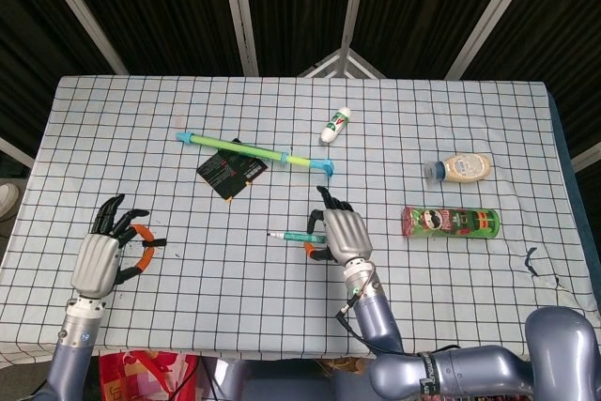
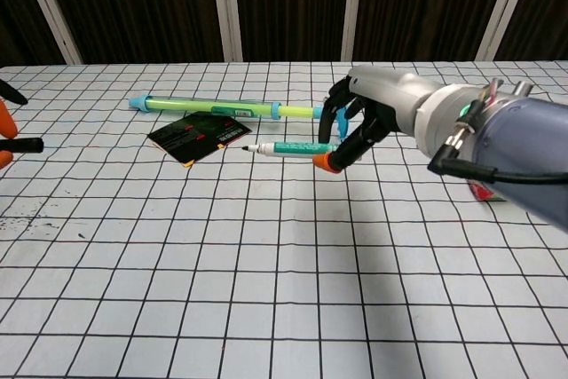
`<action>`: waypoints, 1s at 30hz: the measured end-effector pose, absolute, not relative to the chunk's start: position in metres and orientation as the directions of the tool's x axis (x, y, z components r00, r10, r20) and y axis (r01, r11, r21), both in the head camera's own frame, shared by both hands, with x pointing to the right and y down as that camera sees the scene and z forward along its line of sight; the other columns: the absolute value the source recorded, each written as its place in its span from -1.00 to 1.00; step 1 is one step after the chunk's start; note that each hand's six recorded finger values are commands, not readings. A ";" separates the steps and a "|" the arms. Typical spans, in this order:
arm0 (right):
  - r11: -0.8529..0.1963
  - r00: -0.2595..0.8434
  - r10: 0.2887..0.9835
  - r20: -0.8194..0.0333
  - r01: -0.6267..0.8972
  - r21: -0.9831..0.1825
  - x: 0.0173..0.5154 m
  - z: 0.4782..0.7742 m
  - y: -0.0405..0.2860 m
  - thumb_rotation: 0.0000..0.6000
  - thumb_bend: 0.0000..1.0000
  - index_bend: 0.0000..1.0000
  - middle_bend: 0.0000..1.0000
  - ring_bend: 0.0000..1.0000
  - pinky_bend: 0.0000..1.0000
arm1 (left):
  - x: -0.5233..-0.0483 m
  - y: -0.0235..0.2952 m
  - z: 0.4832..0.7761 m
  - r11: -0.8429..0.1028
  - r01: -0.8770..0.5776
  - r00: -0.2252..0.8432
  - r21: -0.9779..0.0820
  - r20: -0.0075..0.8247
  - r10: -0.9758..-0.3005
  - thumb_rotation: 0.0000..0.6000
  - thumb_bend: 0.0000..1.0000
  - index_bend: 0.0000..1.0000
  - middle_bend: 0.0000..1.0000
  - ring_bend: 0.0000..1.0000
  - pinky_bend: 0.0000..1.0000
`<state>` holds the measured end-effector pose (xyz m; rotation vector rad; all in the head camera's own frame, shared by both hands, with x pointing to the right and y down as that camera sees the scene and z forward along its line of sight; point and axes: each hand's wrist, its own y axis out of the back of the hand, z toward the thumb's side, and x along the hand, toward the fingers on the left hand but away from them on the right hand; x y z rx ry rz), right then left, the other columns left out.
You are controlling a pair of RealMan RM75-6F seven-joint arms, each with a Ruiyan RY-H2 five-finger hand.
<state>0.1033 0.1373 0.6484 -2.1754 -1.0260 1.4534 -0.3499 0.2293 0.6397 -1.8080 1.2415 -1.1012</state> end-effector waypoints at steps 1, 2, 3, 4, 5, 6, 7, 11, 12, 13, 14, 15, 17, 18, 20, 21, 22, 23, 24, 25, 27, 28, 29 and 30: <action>-0.690 0.223 0.714 -0.664 0.384 -0.614 0.104 0.653 0.139 1.00 0.02 0.40 -0.86 -0.67 -0.67 | -0.352 0.229 0.644 -0.328 -0.373 0.184 -0.868 0.277 -0.943 1.00 0.04 0.14 -0.49 -1.00 -0.94; -0.693 0.225 0.711 -0.666 0.385 -0.610 0.105 0.657 0.140 1.00 0.02 0.40 -0.86 -0.67 -0.68 | -0.354 0.229 0.649 -0.338 -0.372 0.180 -0.865 0.290 -0.940 1.00 0.04 0.13 -0.49 -1.00 -0.94; -0.696 0.226 0.708 -0.669 0.386 -0.606 0.106 0.661 0.142 1.00 0.02 0.40 -0.86 -0.67 -0.69 | -0.356 0.230 0.655 -0.351 -0.369 0.177 -0.861 0.306 -0.935 1.00 0.04 0.13 -0.50 -1.00 -0.94; -0.698 0.228 0.705 -0.671 0.386 -0.603 0.108 0.666 0.143 1.00 0.02 0.40 -0.86 -0.67 -0.70 | -0.357 0.230 0.659 -0.359 -0.363 0.176 -0.860 0.316 -0.932 1.00 0.04 0.13 -0.50 -1.00 -0.94; -0.699 0.228 0.705 -0.672 0.385 -0.602 0.109 0.669 0.144 1.00 0.02 0.40 -0.86 -0.67 -0.70 | -0.358 0.230 0.662 -0.366 -0.356 0.175 -0.860 0.324 -0.930 1.00 0.04 0.12 -0.50 -1.00 -0.94; -0.699 0.228 0.705 -0.672 0.383 -0.603 0.111 0.673 0.145 1.00 0.02 0.40 -0.86 -0.67 -0.71 | -0.359 0.231 0.667 -0.376 -0.347 0.173 -0.859 0.336 -0.926 1.00 0.04 0.12 -0.51 -1.00 -0.94; -0.698 0.227 0.706 -0.671 0.378 -0.608 0.113 0.677 0.145 1.00 0.02 0.40 -0.87 -0.67 -0.72 | -0.359 0.232 0.670 -0.384 -0.343 0.171 -0.857 0.345 -0.923 1.00 0.04 0.11 -0.51 -1.00 -0.94; -0.693 0.219 0.713 -0.666 0.368 -0.620 0.121 0.693 0.146 1.00 0.02 0.40 -0.86 -0.67 -0.75 | -0.359 0.233 0.680 -0.401 -0.342 0.164 -0.850 0.366 -0.916 1.00 0.02 -0.06 -0.58 -1.00 -0.94; -0.691 0.217 0.714 -0.666 0.367 -0.622 0.123 0.697 0.146 1.00 0.02 0.38 -0.87 -0.68 -0.77 | -0.359 0.233 0.681 -0.404 -0.343 0.164 -0.848 0.369 -0.915 1.00 0.01 -0.14 -0.61 -1.00 -0.95; -0.690 0.214 0.716 -0.664 0.365 -0.626 0.126 0.701 0.145 1.00 0.02 0.31 -0.87 -0.69 -0.79 | -0.359 0.234 0.682 -0.407 -0.344 0.165 -0.846 0.373 -0.913 1.00 -0.02 -0.31 -0.69 -1.00 -0.97; -0.688 0.211 0.718 -0.663 0.363 -0.629 0.128 0.704 0.145 1.00 0.02 0.23 -0.87 -0.70 -0.81 | -0.359 0.234 0.683 -0.412 -0.344 0.166 -0.844 0.377 -0.911 1.00 -0.06 -0.51 -0.79 -1.00 -0.99; -0.686 0.208 0.720 -0.662 0.360 -0.633 0.130 0.707 0.145 1.00 0.02 0.10 -0.86 -0.72 -0.83 | -0.359 0.235 0.684 -0.419 -0.342 0.168 -0.841 0.384 -0.908 1.00 -0.09 -0.72 -0.89 -1.00 -1.00; -0.683 0.200 0.723 -0.661 0.350 -0.641 0.134 0.713 0.144 1.00 -0.08 -0.17 -0.87 -0.75 -0.86 | -0.358 0.236 0.686 -0.438 -0.338 0.175 -0.833 0.401 -0.899 1.00 -0.11 -0.94 -0.99 -1.00 -1.00; -0.682 0.196 0.725 -0.661 0.346 -0.645 0.136 0.715 0.144 1.00 -0.20 -0.35 -0.87 -0.77 -0.88 | -0.358 0.237 0.687 -0.453 -0.335 0.183 -0.827 0.414 -0.892 1.00 -0.13 -0.99 -1.00 -1.00 -1.00; -0.680 0.185 0.727 -0.662 0.331 -0.654 0.139 0.718 0.144 1.00 -0.41 -0.63 -0.88 -0.80 -0.91 | -0.357 0.238 0.686 -0.468 -0.332 0.193 -0.819 0.426 -0.884 1.00 -0.15 -1.00 -1.00 -1.00 -1.00; -0.680 0.181 0.726 -0.663 0.324 -0.657 0.140 0.718 0.144 1.00 -0.50 -0.77 -0.90 -0.83 -0.93 | -0.357 0.237 0.683 -0.472 -0.333 0.201 -0.816 0.428 -0.881 1.00 -0.15 -1.00 -1.00 -1.00 -1.00; -0.682 0.176 0.725 -0.666 0.315 -0.660 0.141 0.718 0.145 1.00 -0.55 -0.89 -0.92 -0.84 -0.95 | -0.357 0.237 0.681 -0.474 -0.335 0.207 -0.814 0.427 -0.880 1.00 -0.15 -1.00 -1.00 -1.00 -1.00; -0.684 0.171 0.723 -0.669 0.310 -0.661 0.142 0.718 0.145 1.00 -0.57 -0.94 -0.93 -0.85 -0.95 | -0.356 0.236 0.678 -0.475 -0.338 0.212 -0.813 0.425 -0.880 1.00 -0.15 -1.00 -1.00 -1.00 -1.00; -0.686 0.168 0.721 -0.672 0.306 -0.660 0.143 0.718 0.146 1.00 -0.59 -0.98 -0.95 -0.86 -0.96 | -0.356 0.235 0.673 -0.472 -0.344 0.219 -0.812 0.419 -0.881 1.00 -0.15 -1.00 -1.00 -1.00 -1.00; -0.688 0.166 0.719 -0.675 0.307 -0.658 0.144 0.715 0.146 1.00 -0.59 -1.00 -0.97 -0.87 -0.97 | -0.356 0.234 0.669 -0.466 -0.349 0.223 -0.813 0.411 -0.884 1.00 -0.15 -1.00 -1.00 -1.00 -1.00; -0.686 0.166 0.720 -0.674 0.317 -0.655 0.145 0.710 0.146 1.00 -0.59 -1.00 -0.99 -0.88 -0.98 | -0.358 0.231 0.656 -0.444 -0.355 0.228 -0.823 0.384 -0.895 1.00 -0.15 -1.00 -1.00 -1.00 -1.00; -0.682 0.165 0.723 -0.671 0.326 -0.655 0.147 0.705 0.145 1.00 -0.59 -1.00 -0.99 -0.89 -0.98 | -0.360 0.229 0.649 -0.430 -0.353 0.227 -0.831 0.370 -0.901 1.00 -0.15 -1.00 -1.00 -1.00 -1.00; -0.677 0.164 0.727 -0.667 0.333 -0.656 0.149 0.700 0.143 1.00 -0.59 -1.00 -0.99 -0.89 -0.98 | -0.363 0.228 0.642 -0.414 -0.351 0.226 -0.840 0.353 -0.908 1.00 -0.15 -1.00 -1.00 -1.00 -1.00; -0.672 0.162 0.731 -0.663 0.339 -0.658 0.152 0.695 0.142 1.00 -0.59 -1.00 -0.99 -0.89 -0.98 | -0.368 0.227 0.632 -0.389 -0.345 0.219 -0.854 0.330 -0.918 1.00 -0.15 -0.97 -1.00 -1.00 -0.99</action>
